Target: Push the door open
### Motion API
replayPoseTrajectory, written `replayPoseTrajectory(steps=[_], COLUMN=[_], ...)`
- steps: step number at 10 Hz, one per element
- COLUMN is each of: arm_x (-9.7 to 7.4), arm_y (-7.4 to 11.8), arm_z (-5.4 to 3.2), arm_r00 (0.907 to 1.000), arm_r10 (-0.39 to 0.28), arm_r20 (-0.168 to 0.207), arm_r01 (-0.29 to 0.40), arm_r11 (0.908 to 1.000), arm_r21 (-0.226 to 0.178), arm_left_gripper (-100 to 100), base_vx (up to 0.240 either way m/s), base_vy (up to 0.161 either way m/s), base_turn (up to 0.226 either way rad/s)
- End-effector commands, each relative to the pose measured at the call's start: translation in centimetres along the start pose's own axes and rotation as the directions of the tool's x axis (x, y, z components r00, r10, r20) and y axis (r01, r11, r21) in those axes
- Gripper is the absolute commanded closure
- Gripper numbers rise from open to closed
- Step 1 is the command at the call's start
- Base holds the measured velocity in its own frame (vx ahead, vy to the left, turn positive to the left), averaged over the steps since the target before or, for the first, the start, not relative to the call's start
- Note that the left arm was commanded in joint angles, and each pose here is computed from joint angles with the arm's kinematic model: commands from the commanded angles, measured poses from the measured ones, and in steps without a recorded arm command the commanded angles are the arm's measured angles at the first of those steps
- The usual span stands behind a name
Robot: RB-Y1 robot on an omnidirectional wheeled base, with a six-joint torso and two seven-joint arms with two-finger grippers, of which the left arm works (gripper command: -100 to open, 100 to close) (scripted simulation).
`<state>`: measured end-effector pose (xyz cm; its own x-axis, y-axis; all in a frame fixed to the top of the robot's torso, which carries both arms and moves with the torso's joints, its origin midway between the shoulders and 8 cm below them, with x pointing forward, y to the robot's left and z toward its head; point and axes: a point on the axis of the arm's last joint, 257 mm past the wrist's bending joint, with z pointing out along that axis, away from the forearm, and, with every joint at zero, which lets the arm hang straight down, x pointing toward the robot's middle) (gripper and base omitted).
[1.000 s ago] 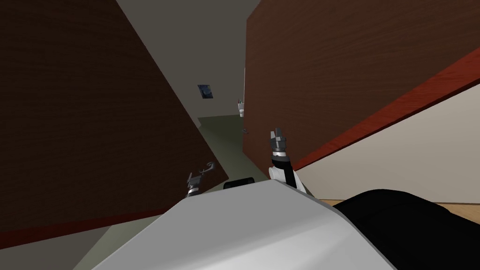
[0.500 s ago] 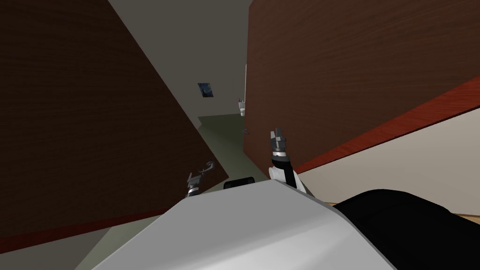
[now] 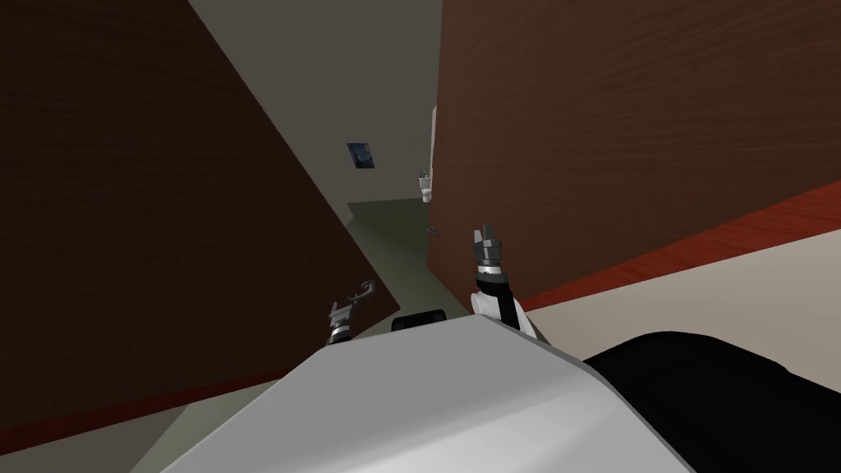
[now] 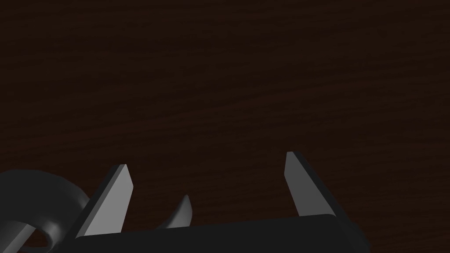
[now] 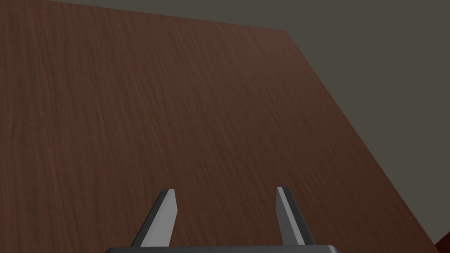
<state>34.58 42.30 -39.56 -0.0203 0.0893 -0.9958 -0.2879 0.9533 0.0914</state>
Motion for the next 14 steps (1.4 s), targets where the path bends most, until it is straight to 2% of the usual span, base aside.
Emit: replayPoseTrajectory(steps=[1,2,3,6,7,9,10,14], arm_x=[-2.1,-2.1,-2.14,-2.14,-2.19,-1.89,-2.23,-2.23], arm_y=[0.85,0.85,0.82,0.82,0.78,0.75,0.73,0.73], arm_z=[1.17,1.17,1.47,1.47,1.79,1.66,2.12,2.12], arm_r00=[0.998,0.998,0.9965,0.9965,0.9925,0.9928,0.9868,0.9854], arm_r10=[-0.001,-0.001,-0.049,-0.049,-0.099,-0.101,-0.143,-0.152], arm_r20=[0.064,0.064,0.067,0.067,0.072,0.065,0.077,0.077], arm_r01=[0.002,0.002,0.049,0.049,0.1,0.102,0.145,0.154], arm_r11=[1.0,1.0,0.9987,0.9987,0.9948,0.9946,0.9892,0.9879], arm_r21=[-0.003,-0.003,-0.009,-0.009,-0.016,-0.017,-0.023,-0.023], arm_left_gripper=[100,100,100,100,100,100,100,100], base_vx=[0.0,0.0,0.025,0.022,0.023,0.038,0.045,0.012], base_vy=[0.0,0.0,0.0,0.007,0.003,0.006,-0.001,-0.001], base_turn=[0.0,0.0,0.027,0.004,0.042,0.001,0.036,0.0])
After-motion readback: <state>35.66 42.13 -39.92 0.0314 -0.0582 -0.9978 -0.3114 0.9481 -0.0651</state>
